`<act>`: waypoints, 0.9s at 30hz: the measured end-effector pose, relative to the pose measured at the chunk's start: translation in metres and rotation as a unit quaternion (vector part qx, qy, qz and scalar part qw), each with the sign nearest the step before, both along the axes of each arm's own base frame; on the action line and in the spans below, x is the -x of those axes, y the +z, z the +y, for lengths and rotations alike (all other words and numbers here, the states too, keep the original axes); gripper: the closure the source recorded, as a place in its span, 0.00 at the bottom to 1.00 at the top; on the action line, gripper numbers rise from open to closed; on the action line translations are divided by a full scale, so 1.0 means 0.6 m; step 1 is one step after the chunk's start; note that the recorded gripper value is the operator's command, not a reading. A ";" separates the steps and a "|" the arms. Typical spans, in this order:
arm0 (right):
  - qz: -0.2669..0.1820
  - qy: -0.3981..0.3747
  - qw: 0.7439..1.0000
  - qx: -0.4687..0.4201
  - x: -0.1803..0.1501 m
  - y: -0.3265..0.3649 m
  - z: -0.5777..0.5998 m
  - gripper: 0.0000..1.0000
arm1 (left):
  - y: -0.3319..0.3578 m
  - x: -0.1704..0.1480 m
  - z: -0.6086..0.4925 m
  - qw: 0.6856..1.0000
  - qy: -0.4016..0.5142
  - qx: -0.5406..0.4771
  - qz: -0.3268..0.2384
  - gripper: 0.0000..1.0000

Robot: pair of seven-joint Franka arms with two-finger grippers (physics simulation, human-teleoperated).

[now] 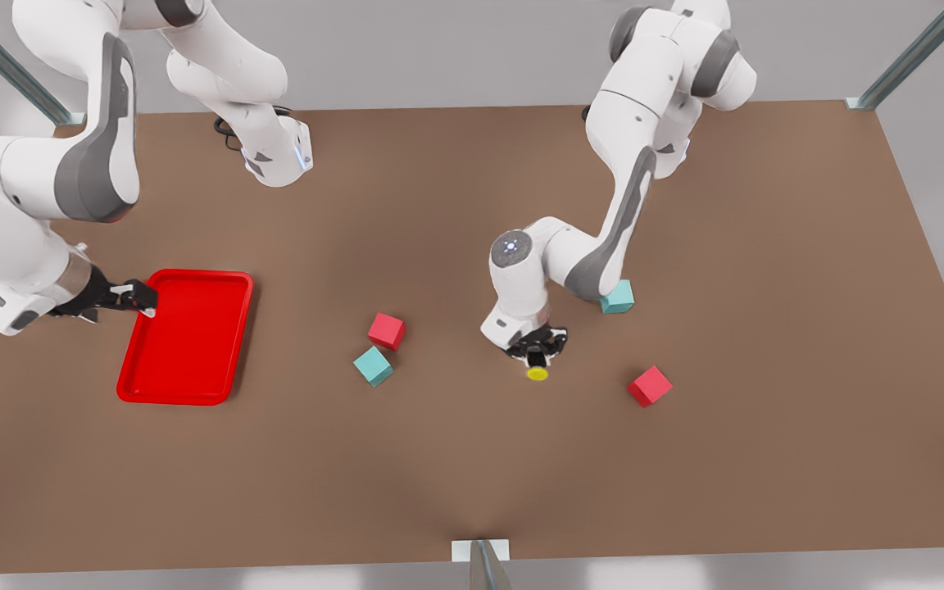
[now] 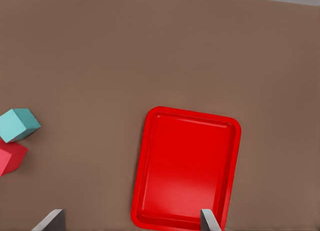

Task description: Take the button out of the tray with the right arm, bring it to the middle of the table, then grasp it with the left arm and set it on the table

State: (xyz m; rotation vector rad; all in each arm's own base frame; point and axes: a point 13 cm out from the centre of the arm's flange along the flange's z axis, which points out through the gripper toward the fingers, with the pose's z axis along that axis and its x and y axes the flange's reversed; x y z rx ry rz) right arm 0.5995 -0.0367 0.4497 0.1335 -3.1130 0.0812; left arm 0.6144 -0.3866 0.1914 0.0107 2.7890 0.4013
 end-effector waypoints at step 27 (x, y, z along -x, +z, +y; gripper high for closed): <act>0.001 0.011 1.000 0.002 0.000 0.000 -0.006 0.00 | -0.195 0.052 0.211 0.738 0.395 -0.133 -0.531 0.53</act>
